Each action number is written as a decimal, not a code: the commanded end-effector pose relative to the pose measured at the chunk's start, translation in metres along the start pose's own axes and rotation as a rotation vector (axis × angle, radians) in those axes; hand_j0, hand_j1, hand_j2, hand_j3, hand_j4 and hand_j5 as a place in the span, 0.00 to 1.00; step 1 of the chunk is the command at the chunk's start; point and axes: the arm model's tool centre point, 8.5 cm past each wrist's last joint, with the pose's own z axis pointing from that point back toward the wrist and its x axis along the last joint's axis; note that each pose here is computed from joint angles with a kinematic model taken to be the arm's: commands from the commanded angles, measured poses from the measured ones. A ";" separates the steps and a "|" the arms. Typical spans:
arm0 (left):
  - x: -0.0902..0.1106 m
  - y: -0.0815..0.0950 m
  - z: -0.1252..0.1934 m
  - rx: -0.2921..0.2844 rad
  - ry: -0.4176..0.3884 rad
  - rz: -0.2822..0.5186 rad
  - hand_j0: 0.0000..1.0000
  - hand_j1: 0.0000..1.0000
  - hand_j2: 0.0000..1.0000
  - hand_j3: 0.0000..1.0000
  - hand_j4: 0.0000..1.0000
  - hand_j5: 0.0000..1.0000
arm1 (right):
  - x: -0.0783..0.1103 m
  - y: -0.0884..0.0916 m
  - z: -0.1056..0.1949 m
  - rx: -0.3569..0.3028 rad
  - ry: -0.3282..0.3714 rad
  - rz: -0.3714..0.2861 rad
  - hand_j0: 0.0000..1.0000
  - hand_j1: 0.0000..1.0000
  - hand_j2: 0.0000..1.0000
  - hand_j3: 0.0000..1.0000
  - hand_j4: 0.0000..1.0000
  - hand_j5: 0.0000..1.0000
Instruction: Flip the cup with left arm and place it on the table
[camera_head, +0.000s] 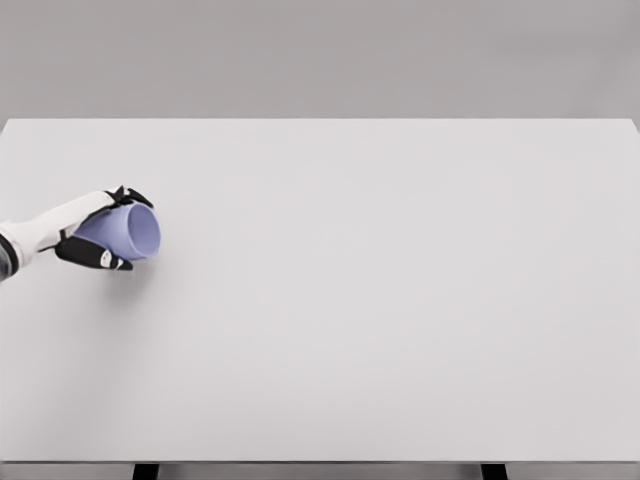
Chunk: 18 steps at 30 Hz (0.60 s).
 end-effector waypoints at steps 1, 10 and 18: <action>0.001 0.009 0.004 0.026 -0.020 0.036 0.46 0.46 0.46 0.46 0.46 0.46 | 0.000 0.000 0.000 0.000 0.000 -0.001 1.00 1.00 1.00 1.00 1.00 1.00; -0.011 0.020 0.002 0.106 -0.089 0.213 0.46 0.46 0.46 0.46 0.46 0.46 | 0.000 0.000 0.000 0.000 0.000 0.000 1.00 1.00 1.00 1.00 1.00 1.00; -0.019 0.023 0.000 0.159 -0.209 0.305 0.46 0.46 0.46 0.46 0.46 0.46 | 0.000 0.000 0.000 0.000 0.000 0.000 1.00 1.00 1.00 1.00 1.00 1.00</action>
